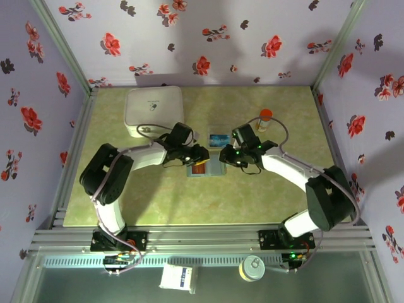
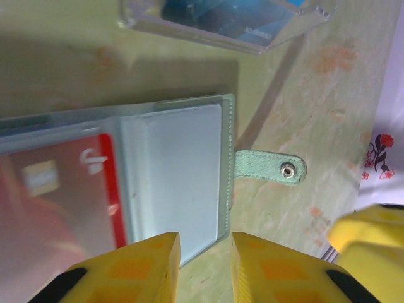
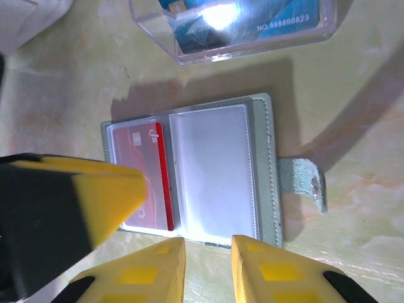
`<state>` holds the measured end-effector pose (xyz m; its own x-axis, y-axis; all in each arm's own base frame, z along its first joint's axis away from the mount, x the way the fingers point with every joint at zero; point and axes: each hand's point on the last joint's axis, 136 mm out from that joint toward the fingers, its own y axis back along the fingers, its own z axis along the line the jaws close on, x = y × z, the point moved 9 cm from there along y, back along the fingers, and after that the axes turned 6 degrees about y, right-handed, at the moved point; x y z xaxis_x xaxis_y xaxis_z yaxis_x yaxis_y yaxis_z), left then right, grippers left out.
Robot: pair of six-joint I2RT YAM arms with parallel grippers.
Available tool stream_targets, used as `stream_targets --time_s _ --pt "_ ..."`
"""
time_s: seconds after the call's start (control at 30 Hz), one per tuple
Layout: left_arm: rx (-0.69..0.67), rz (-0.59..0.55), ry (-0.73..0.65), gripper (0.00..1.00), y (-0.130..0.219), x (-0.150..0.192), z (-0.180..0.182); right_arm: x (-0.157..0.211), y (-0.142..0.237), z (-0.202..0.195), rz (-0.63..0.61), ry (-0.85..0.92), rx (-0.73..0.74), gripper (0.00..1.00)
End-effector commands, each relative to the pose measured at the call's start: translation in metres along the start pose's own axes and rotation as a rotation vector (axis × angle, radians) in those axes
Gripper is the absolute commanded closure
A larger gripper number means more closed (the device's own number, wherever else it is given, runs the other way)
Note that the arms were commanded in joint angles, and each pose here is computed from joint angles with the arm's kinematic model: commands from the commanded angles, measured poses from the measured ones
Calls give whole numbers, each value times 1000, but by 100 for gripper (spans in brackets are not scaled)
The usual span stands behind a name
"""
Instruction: Take the credit cards out of the card holder
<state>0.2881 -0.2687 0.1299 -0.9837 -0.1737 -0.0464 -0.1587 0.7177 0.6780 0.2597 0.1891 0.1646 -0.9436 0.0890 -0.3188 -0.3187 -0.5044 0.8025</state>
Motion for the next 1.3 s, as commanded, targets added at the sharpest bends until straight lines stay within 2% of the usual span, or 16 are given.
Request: stream_targets --time_s 0.0,0.33,0.57,0.87,1.27 --pt "7 -50 -11 73 20 -1 5 -3 -10 14 16 1 -41 73" --pt "-8 -104 49 75 47 4 41 -5 -46 45 94 44 -66 73" --pt "-8 -64 60 86 39 4 50 -7 -64 54 131 43 -85 75" --pt "-8 -16 47 95 24 -4 49 -10 -81 54 163 38 -86 76" --pt "-87 1 25 99 19 -9 60 -9 -92 49 189 54 -40 76"
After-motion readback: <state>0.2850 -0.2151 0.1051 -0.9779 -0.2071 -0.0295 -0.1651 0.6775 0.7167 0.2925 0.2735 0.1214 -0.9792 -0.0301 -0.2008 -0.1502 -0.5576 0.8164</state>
